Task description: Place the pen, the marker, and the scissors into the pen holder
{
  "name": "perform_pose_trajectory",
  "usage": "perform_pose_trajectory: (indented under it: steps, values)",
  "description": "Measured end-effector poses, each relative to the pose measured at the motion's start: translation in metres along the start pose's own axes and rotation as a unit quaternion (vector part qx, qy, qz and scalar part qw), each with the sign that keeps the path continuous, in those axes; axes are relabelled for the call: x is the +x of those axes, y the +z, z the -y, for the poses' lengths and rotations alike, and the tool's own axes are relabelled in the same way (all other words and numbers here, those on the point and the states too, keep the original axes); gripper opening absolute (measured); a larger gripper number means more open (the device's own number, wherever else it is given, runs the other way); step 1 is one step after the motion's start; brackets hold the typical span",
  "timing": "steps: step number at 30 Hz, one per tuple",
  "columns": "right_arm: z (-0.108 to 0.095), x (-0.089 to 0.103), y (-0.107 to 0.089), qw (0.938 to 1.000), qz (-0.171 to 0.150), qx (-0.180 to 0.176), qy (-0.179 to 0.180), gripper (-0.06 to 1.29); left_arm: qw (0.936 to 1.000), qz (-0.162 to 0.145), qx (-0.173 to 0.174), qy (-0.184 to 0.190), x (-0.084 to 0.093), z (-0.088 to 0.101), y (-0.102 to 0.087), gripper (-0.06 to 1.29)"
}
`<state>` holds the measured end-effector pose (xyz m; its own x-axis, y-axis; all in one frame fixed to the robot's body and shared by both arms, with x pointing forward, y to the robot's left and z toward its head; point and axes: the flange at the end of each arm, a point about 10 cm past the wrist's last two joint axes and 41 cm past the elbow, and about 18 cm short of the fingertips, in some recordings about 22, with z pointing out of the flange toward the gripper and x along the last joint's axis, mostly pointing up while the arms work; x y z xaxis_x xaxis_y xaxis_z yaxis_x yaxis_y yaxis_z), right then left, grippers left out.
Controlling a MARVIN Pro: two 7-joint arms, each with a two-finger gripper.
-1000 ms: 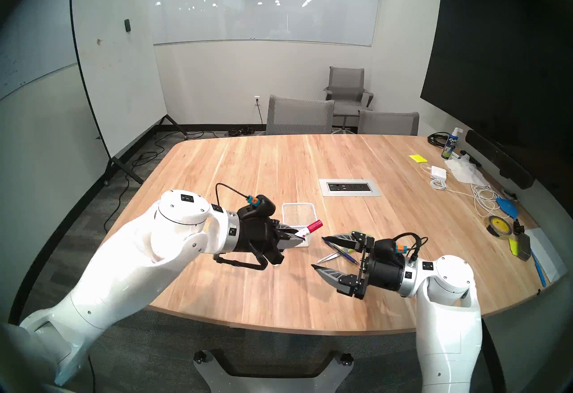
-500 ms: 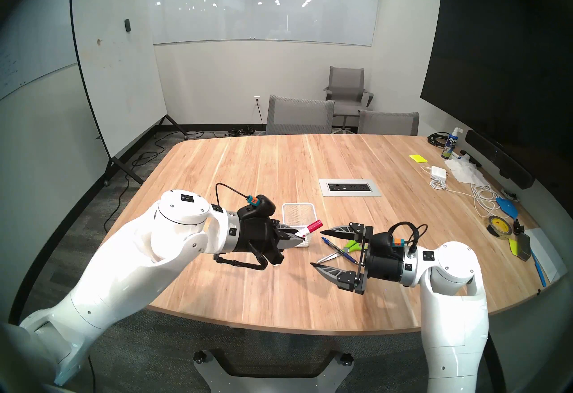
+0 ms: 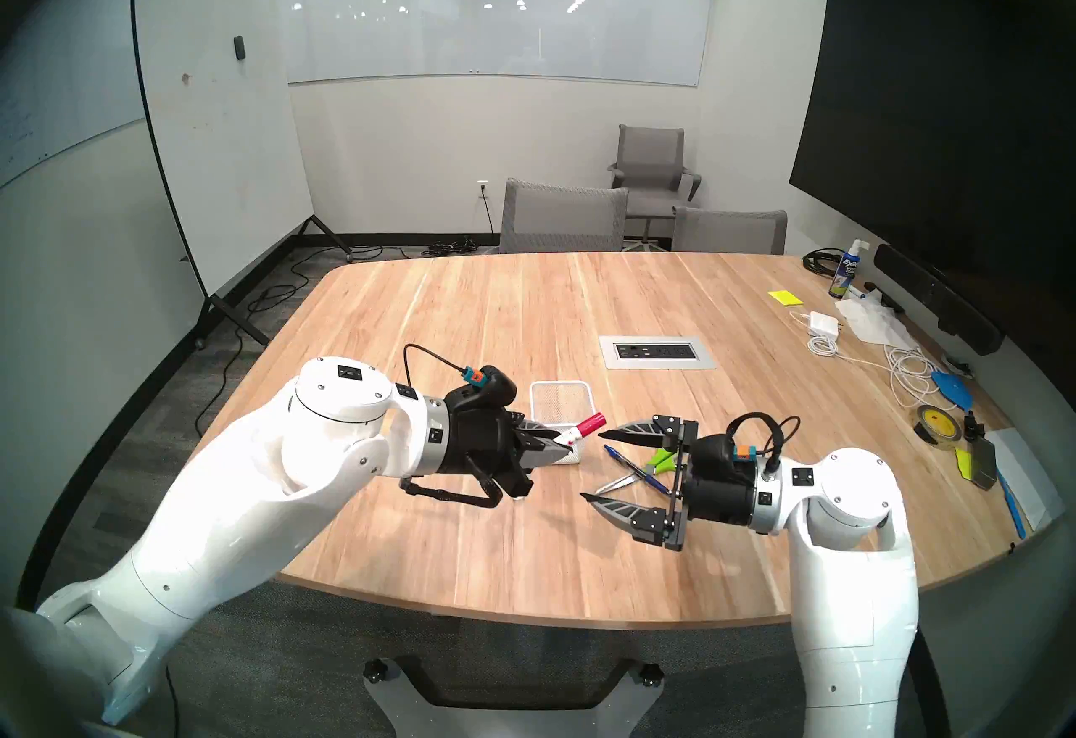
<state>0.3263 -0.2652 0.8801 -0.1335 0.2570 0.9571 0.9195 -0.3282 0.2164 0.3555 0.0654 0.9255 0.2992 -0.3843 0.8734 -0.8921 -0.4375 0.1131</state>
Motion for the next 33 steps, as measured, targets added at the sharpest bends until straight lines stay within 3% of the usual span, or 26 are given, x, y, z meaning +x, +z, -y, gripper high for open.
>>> perform_pose_trajectory:
  steps: [33]
  values:
    - [0.003,-0.003,0.005,0.9996,0.015,0.017,-0.016,1.24,0.9991,0.027,-0.029,-0.014,-0.029,-0.014,-0.009,0.19]
